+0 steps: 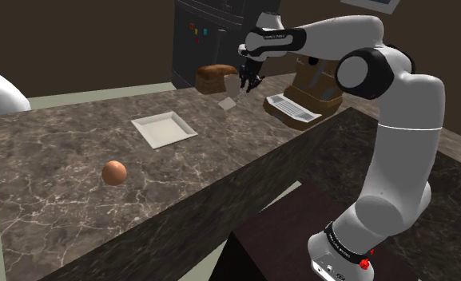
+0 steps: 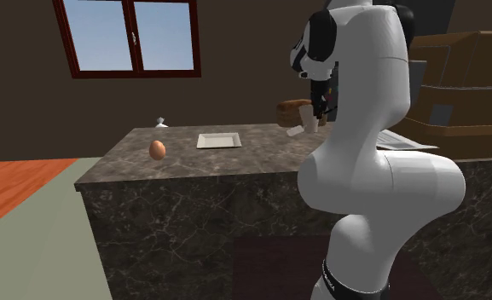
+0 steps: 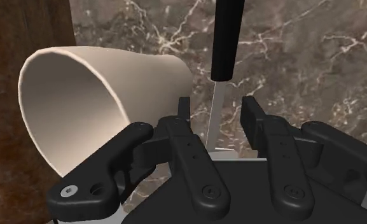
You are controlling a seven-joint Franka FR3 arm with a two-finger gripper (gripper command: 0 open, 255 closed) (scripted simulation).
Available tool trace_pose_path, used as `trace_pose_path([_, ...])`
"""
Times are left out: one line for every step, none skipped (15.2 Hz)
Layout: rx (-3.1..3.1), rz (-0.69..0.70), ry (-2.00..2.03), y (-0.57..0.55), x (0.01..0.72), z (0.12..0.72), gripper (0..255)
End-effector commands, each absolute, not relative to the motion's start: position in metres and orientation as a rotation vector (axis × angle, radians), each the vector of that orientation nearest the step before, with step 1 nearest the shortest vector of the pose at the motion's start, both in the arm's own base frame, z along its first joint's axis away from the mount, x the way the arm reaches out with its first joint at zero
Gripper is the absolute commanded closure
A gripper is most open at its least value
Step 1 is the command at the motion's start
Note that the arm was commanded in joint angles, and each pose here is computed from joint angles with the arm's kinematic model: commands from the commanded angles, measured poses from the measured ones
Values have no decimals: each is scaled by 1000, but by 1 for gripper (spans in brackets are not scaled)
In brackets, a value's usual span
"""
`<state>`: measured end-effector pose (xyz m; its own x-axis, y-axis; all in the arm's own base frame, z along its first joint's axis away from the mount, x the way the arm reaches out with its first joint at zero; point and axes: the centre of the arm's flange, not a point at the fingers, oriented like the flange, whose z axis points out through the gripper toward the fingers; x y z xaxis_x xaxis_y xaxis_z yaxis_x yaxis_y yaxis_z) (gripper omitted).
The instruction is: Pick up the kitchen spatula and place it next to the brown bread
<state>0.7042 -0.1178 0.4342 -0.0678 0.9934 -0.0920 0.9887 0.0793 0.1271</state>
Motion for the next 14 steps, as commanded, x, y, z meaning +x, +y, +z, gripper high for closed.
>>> trace_pose_path([2095,-73,2271,-109,705,344,0])
trace_pose_path([2095,-72,2270,-117,711,360,0])
trace_pose_path([2096,-67,2270,-125,699,362,0])
trace_pose_path([2096,-67,2269,-128,703,363,0])
trace_pose_path([2096,-69,2273,-128,708,350,0])
trace_pose_path([2096,-69,2273,-127,708,364,0])
trace_pose_path([2096,-69,2273,-126,708,377,0])
trace_pose_path([2096,-69,2273,-125,708,390,0])
trace_pose_path([2096,-69,2273,-125,708,400,0])
trace_pose_path([2096,-69,2273,-125,708,400,0])
trace_pose_path([2096,-69,2273,-125,708,400,0])
trace_pose_path([2096,-69,2273,-125,708,400,0])
trace_pose_path([2096,-69,2273,-125,708,400,0])
trace_pose_path([2096,-69,2273,-125,708,400,0])
